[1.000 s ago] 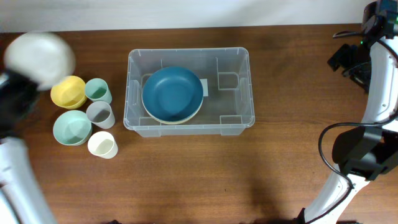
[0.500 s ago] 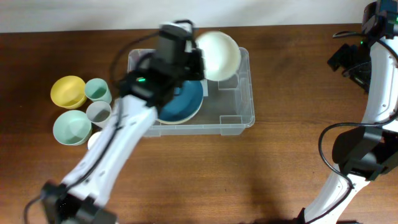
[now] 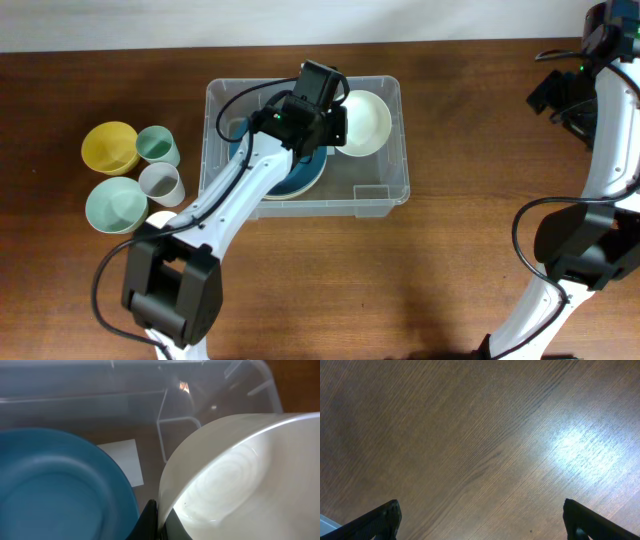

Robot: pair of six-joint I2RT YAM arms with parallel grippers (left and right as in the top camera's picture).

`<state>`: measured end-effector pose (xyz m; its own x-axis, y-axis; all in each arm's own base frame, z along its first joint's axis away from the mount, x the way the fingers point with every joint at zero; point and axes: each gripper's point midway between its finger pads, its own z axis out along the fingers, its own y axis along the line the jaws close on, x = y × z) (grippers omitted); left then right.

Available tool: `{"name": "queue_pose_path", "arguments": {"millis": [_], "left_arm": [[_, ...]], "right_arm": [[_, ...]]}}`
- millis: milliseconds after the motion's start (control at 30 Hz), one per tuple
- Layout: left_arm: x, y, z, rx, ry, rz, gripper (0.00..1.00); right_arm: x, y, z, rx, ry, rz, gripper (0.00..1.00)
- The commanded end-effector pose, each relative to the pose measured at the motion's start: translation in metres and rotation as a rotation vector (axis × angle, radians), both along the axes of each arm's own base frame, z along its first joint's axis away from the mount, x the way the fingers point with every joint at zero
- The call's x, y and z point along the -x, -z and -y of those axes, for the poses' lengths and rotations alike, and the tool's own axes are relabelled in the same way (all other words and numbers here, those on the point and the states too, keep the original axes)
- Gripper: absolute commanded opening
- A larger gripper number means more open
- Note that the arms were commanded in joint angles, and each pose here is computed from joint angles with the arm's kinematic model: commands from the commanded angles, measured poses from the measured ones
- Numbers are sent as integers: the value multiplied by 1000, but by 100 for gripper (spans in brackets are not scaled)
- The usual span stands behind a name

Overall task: Pack container
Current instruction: 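Lift the white bowl with left gripper and carry it into the bin, then lower the white bowl beside the blue bowl and open left gripper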

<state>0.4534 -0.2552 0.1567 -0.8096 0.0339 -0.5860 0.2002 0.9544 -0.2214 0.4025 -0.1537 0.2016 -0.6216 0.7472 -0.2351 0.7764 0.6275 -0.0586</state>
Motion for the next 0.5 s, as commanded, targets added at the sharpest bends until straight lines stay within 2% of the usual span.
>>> {"name": "queue_pose_path", "arguments": {"millis": [0,233,467], "left_arm": [[-1,22,10,-4,42,-44,1],[5,50,7,-42,42,-112,2],[9,55,5,-55,42,-137,5]], "right_arm": [[0,4,1,-2,10,-8,99],[0,4,1,-1,10,-8,99],[0,4,1,-2,10,-8,99]]}}
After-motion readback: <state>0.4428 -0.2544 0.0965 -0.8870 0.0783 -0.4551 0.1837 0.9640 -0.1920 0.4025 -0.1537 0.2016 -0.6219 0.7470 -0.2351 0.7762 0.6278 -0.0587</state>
